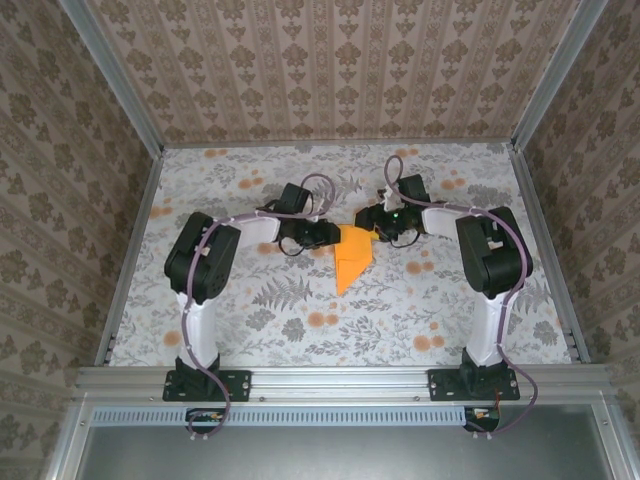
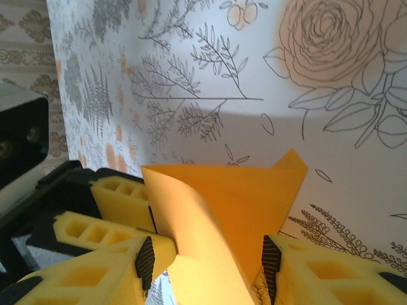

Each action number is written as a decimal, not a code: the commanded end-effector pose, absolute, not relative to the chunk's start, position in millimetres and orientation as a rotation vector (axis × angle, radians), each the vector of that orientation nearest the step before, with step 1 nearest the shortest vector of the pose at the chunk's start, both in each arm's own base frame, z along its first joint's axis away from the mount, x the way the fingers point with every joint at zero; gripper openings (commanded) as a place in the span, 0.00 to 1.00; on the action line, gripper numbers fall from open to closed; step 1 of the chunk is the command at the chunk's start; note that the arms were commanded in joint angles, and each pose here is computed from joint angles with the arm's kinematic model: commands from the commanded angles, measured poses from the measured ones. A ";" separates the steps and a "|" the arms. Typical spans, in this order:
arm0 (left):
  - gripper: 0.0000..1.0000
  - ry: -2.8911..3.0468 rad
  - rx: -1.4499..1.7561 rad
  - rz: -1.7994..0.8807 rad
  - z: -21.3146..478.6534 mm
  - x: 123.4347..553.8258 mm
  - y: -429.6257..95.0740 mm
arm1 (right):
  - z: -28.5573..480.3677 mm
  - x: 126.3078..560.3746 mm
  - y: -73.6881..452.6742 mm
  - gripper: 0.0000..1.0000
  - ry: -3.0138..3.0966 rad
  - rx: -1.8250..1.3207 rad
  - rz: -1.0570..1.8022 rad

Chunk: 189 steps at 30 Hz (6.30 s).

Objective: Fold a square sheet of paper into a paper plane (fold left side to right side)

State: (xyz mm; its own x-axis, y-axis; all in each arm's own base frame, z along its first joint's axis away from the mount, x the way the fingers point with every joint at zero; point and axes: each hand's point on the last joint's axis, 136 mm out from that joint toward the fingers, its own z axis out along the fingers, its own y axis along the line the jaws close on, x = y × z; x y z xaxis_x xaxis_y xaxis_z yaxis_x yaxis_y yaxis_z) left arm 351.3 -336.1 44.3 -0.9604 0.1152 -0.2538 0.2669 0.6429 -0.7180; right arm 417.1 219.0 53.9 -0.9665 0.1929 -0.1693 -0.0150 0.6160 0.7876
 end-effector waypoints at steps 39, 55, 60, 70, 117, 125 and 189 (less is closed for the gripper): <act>0.78 2.440 1.161 -0.115 84.3 215.5 -357.3 | 62.4 387.5 211.4 0.04 2.877 0.215 1.241; 0.57 2.447 1.177 0.249 50.0 234.8 -354.0 | 58.2 387.4 212.5 0.03 2.878 0.214 1.256; 0.43 2.452 1.182 0.252 47.1 235.6 -355.8 | 55.7 386.4 213.5 0.03 2.883 0.209 1.260; 0.12 2.481 1.175 0.188 45.7 234.7 -360.5 | 58.1 388.3 212.1 0.09 2.876 0.174 1.237; 0.02 2.643 0.204 -1.415 58.8 269.1 -371.8 | 65.0 366.3 208.8 0.55 2.515 0.164 1.152; 0.02 2.583 0.118 -1.572 62.7 271.3 -370.3 | 57.7 363.9 220.7 0.56 2.574 0.143 1.121; 0.22 2.569 -0.010 -1.653 43.4 274.0 -364.7 | -2.6 357.0 224.7 0.43 2.876 0.216 0.930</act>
State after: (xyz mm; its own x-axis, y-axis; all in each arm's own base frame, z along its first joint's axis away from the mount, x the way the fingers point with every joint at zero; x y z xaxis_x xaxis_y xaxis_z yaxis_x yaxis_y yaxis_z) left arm 273.5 -368.7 36.5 -0.9972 -0.0523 -0.0537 0.0261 0.4299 -0.9025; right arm 371.2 232.7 24.9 -0.9766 0.1764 -0.1228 0.0528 0.7508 0.6584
